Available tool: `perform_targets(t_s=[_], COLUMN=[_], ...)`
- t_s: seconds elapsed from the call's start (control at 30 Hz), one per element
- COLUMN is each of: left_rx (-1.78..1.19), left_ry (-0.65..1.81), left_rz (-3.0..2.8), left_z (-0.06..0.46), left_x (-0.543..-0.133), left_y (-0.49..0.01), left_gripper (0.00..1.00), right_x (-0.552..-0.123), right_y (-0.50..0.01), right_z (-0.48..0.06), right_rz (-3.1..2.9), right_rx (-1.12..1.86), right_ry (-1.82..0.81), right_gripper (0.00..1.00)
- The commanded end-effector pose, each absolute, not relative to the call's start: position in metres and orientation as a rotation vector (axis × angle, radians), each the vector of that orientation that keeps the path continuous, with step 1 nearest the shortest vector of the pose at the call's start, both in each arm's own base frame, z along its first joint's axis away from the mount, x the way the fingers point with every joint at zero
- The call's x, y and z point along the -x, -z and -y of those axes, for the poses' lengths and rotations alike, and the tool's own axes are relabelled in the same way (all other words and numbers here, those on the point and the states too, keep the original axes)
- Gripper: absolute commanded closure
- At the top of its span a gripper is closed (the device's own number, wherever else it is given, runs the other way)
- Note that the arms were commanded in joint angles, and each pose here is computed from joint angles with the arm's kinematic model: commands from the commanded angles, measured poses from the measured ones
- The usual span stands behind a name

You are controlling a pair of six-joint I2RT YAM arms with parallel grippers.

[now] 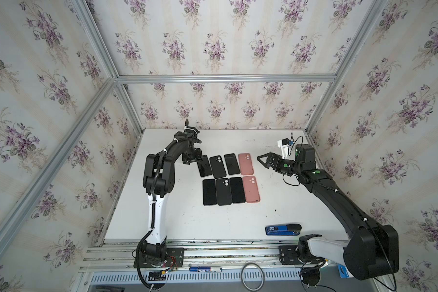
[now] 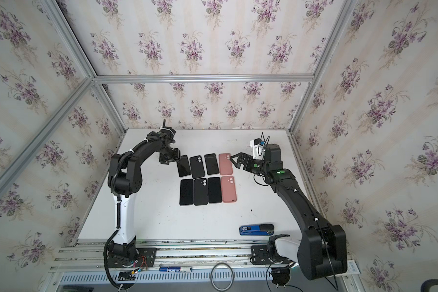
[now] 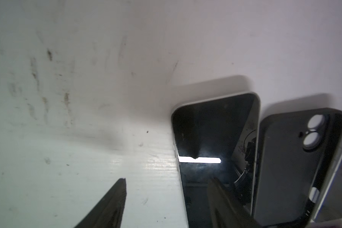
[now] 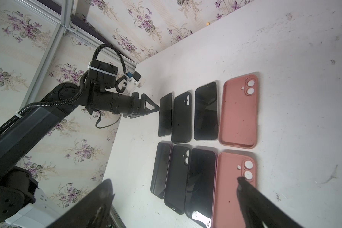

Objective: Take the phone out of the phone case
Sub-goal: Move the phone to the top-center of the table.

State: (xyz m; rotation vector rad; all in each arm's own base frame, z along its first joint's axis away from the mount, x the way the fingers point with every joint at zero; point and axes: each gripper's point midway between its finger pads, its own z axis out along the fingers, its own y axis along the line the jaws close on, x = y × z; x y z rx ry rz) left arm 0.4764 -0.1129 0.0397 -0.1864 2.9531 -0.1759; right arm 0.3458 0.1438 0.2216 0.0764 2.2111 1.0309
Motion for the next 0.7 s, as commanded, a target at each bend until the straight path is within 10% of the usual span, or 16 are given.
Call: perform_targets(t_s=[0.0, 0.67], left_rx=[0.189, 0.331], left_ry=[0.358, 0.724], left_rz=[-2.935, -2.894], left_z=[0.132, 0.156], left_x=[-0.478, -0.482], left_y=[-0.046, -0.03], left_gripper=[0.25, 0.15], right_x=[-0.35, -0.347], right_y=[-0.231, -0.243], right_z=[-0.146, -0.145], right_rz=[-2.172, -2.139], right_rx=[-0.048, -0.052], right_ry=[-1.038, -1.047], right_gripper=[0.0, 0.0])
